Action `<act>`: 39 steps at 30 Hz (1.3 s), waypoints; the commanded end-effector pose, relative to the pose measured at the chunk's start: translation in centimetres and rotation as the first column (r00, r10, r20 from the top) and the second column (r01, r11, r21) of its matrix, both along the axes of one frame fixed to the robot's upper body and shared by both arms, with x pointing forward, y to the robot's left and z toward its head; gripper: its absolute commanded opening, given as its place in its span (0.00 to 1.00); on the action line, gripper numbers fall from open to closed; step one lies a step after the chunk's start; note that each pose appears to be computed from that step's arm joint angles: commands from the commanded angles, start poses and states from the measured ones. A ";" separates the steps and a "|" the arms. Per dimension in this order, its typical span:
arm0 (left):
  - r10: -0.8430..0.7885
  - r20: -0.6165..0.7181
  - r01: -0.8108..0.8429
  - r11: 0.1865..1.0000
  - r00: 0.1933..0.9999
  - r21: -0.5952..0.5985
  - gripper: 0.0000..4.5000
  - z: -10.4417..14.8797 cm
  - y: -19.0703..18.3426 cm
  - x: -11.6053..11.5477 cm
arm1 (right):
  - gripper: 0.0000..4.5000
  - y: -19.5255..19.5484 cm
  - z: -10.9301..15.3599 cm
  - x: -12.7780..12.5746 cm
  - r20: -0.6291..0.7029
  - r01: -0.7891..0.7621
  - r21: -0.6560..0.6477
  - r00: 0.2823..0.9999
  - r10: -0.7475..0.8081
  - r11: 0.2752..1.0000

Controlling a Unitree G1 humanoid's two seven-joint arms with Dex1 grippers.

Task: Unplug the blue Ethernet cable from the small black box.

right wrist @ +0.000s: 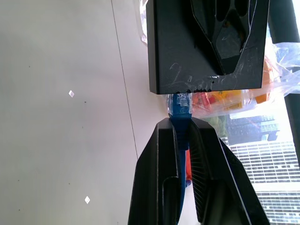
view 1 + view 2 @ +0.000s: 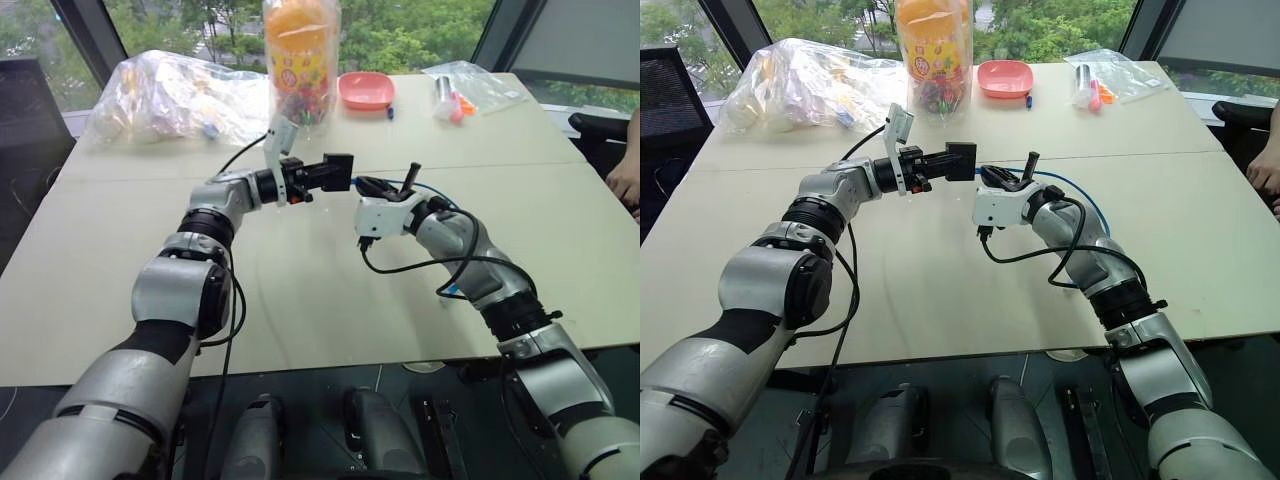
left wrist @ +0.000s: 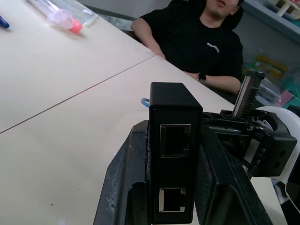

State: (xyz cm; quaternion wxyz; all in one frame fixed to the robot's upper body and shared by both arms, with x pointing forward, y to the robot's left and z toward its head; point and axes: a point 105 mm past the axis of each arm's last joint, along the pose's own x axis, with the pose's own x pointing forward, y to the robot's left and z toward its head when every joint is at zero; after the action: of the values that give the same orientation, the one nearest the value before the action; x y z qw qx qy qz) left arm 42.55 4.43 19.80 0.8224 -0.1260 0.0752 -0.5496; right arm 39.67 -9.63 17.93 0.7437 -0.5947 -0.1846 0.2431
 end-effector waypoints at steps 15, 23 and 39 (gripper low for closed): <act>-0.173 -0.156 0.086 0.888 0.972 -0.453 0.12 3.6 3.3 -1.6 | 0.70 1.1 1.6 -4.9 -0.254 0.404 0.913 0.684 0.683 -0.065; -0.300 -0.154 0.194 0.854 0.941 -0.482 0.12 3.5 3.0 -3.4 | 0.70 2.4 3.8 -5.6 -0.047 0.447 0.846 0.605 0.795 -0.290; -0.331 -0.157 0.219 0.845 0.930 -0.487 0.12 3.6 2.3 -4.0 | 0.70 3.9 4.3 -5.8 -0.018 0.448 0.845 0.570 0.822 -0.292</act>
State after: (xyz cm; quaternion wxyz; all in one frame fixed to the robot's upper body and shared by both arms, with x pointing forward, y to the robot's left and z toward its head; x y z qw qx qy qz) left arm 38.80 6.80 22.12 0.6716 -0.3783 0.0765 -0.6324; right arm 34.24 -6.29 20.60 0.8164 0.4563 -0.0689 0.3472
